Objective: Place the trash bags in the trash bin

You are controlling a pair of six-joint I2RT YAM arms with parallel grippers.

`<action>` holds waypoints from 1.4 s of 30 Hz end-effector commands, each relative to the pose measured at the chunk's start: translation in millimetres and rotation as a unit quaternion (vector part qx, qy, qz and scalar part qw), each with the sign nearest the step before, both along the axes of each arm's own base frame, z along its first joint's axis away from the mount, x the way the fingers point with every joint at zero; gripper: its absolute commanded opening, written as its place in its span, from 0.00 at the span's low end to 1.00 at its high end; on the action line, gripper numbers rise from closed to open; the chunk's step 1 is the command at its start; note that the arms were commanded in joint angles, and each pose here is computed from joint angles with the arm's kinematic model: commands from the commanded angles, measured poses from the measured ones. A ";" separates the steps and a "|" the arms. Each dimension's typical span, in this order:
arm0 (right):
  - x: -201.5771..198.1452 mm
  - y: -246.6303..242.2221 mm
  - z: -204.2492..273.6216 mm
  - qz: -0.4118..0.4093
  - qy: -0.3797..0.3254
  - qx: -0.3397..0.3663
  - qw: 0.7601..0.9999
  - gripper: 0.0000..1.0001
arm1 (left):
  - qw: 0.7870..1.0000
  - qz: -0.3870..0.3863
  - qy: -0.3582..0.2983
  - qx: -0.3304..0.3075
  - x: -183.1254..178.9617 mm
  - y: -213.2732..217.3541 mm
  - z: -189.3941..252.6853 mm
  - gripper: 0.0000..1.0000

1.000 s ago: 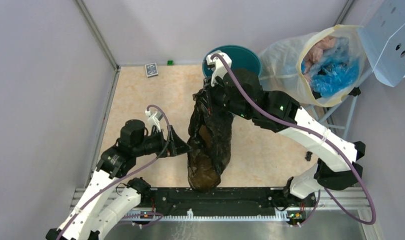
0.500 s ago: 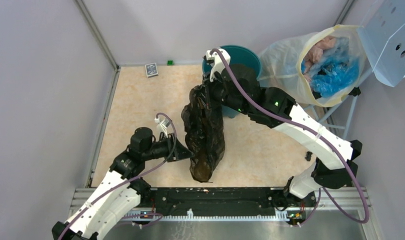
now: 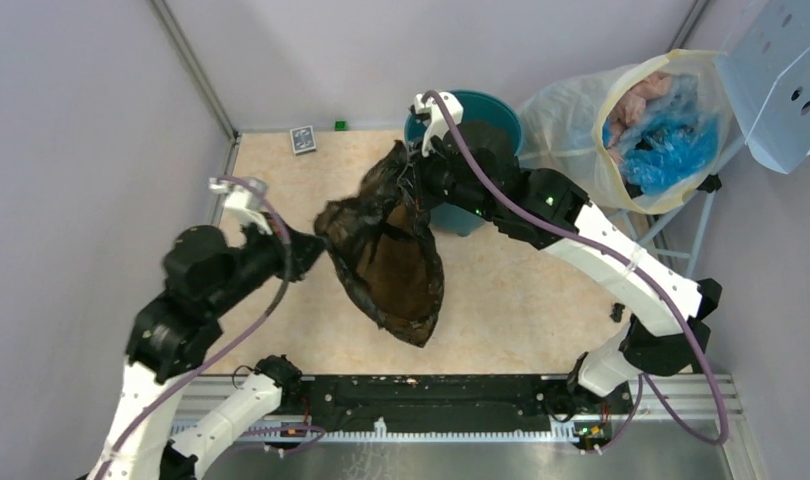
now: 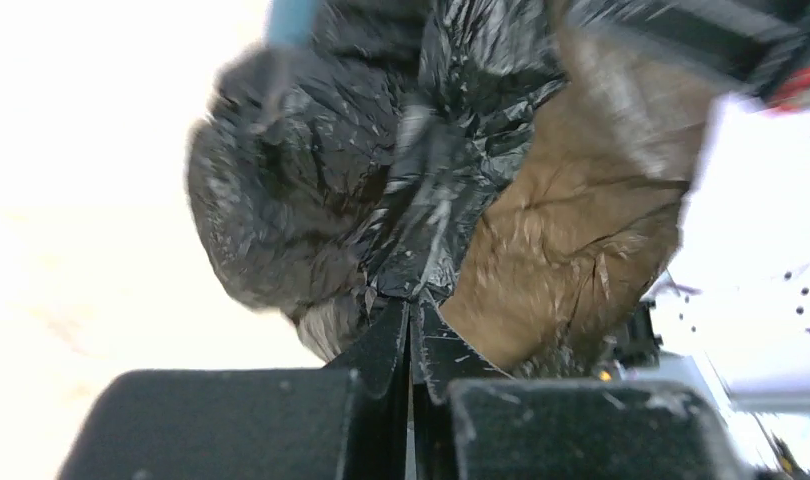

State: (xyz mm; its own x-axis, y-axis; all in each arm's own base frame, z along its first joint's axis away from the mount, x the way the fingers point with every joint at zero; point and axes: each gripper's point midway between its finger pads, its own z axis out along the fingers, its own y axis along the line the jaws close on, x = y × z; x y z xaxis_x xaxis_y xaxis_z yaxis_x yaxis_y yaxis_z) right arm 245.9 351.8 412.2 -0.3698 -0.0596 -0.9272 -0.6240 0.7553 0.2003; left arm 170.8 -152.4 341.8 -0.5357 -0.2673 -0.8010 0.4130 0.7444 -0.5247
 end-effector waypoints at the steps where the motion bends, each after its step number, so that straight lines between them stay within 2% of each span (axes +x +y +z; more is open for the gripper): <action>1: 23.5 -7.4 25.3 -0.023 -0.031 0.019 0.999 0.00 | 0.989 0.094 -0.088 0.068 -0.1 52.2 56.6 0.00; 6: 48.1 -22.3 60.8 -0.045 -0.059 0.036 0.997 0.00 | 0.966 0.139 -0.214 0.050 2.6 71.9 138.0 0.00; 9: 58.2 -34.9 92.4 -0.061 -0.089 0.051 0.993 0.00 | 0.954 0.133 -0.268 0.034 8.7 65.5 178.8 0.00; 14: 61.8 -60.2 147.5 -0.093 -0.163 0.089 0.978 0.00 | 0.933 0.116 -0.339 0.017 24.6 49.0 235.2 0.00; 19: 60.5 -93.8 196.1 -0.146 -0.238 0.124 0.952 0.00 | 0.913 0.115 -0.392 0.002 37.6 39.6 278.8 0.00; 24: 66.4 -132.5 214.0 -0.217 -0.280 0.110 0.929 0.00 | 0.905 0.082 -0.418 -0.023 62.3 10.1 292.5 0.00; 30: 88.6 -176.4 209.3 -0.282 -0.276 0.092 0.914 0.00 | 0.897 0.059 -0.437 -0.040 99.6 -20.9 310.6 0.00; 35: 109.2 -204.8 192.3 -0.317 -0.249 0.085 0.911 0.00 | 0.904 0.031 -0.424 -0.052 145.0 -56.6 306.6 0.00; 42: 129.2 -236.5 149.3 -0.345 -0.203 0.076 0.913 0.00 | 0.926 -0.004 -0.374 -0.056 193.3 -95.0 265.8 0.00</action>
